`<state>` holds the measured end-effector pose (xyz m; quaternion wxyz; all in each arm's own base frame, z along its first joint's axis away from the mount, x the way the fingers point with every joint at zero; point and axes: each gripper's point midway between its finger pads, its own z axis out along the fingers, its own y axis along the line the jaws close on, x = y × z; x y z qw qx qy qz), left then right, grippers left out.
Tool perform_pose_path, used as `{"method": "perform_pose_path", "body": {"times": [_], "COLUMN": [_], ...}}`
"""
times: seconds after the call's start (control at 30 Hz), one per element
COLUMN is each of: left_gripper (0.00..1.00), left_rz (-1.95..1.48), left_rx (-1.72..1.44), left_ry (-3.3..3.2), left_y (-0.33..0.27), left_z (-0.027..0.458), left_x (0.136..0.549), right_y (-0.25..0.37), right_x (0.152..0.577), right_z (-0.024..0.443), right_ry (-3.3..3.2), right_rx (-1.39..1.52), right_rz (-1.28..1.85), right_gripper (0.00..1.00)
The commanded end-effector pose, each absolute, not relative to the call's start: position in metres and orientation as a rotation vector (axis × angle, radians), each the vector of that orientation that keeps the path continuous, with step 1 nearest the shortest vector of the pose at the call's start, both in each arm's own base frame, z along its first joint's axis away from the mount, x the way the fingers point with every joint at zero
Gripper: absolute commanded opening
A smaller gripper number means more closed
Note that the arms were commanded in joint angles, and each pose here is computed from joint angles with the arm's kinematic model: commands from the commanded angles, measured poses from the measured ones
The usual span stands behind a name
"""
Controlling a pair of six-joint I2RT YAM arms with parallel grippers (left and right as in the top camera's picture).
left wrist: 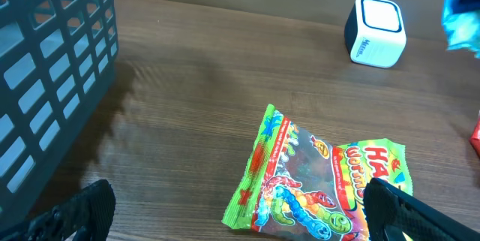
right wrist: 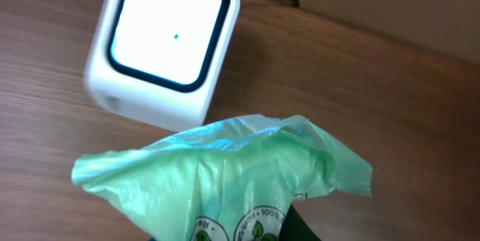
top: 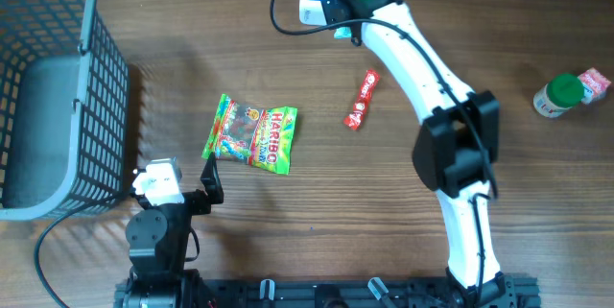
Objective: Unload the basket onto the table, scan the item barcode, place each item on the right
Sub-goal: 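Hold the teal packet under the scanner with the right gripper, then carry the teal packet to the far right and release it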
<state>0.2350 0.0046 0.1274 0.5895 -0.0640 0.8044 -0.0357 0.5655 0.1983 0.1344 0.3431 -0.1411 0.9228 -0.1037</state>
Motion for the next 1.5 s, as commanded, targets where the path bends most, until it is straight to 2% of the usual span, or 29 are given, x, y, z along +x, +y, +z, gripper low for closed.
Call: {"method": "perform_pose_path", "body": {"times": [0.0, 0.1, 0.17, 0.37, 0.97, 1.07, 1.17, 1.3, 1.37, 1.47], "left_gripper": [1.0, 1.0, 1.0, 1.0, 1.0, 1.0, 1.0, 1.0, 1.0, 1.0], "left_rz": [-0.086, -0.086, -0.087, -0.086, -0.087, -0.087, -0.086, -0.087, -0.086, -0.086], "left_rx": [-0.123, -0.123, -0.124, -0.123, -0.123, -0.124, -0.123, -0.124, -0.123, -0.123], "left_ry": [1.878, 1.878, 1.878, 1.878, 1.878, 1.878, 1.878, 1.878, 1.878, 1.878], "left_y": [0.002, 0.002, 0.002, 0.002, 0.002, 0.002, 0.002, 0.002, 0.002, 0.002], "left_z": [0.125, 0.125, 0.125, 0.125, 0.125, 0.125, 0.125, 0.125, 0.125, 0.125], "left_x": [0.235, 0.235, 0.235, 0.235, 0.235, 0.235, 0.235, 0.235, 0.235, 0.235], "right_y": [0.188, 0.193, 0.198, 0.213, 0.229, 0.223, 0.197, 0.144, 0.109, 0.059], "right_x": [0.59, 0.605, 0.61, 0.616, 0.618, 0.611, 0.597, 0.558, 0.537, 0.535], "right_z": [0.156, 0.176, 0.172, 0.133, 0.108, 0.115, 0.141, 0.177, 0.173, 0.154], "right_ry": [2.229, 2.066, 2.017, 1.958, 2.001, 2.046, 2.15, 2.333, 2.523, 2.652], "right_rx": [-0.489, -0.564, -0.616, -0.77, -0.809, -0.767, -0.664, -0.361, -0.123, 0.08], "right_rz": [-0.585, -0.808, -0.902, -1.068, -0.905, -0.9, -0.881, -0.787, -0.542, -0.376], "right_gripper": [0.05, 0.04, 0.04, 0.04, 0.04, 0.04, 0.04, 0.04, 0.04, 0.04]}}
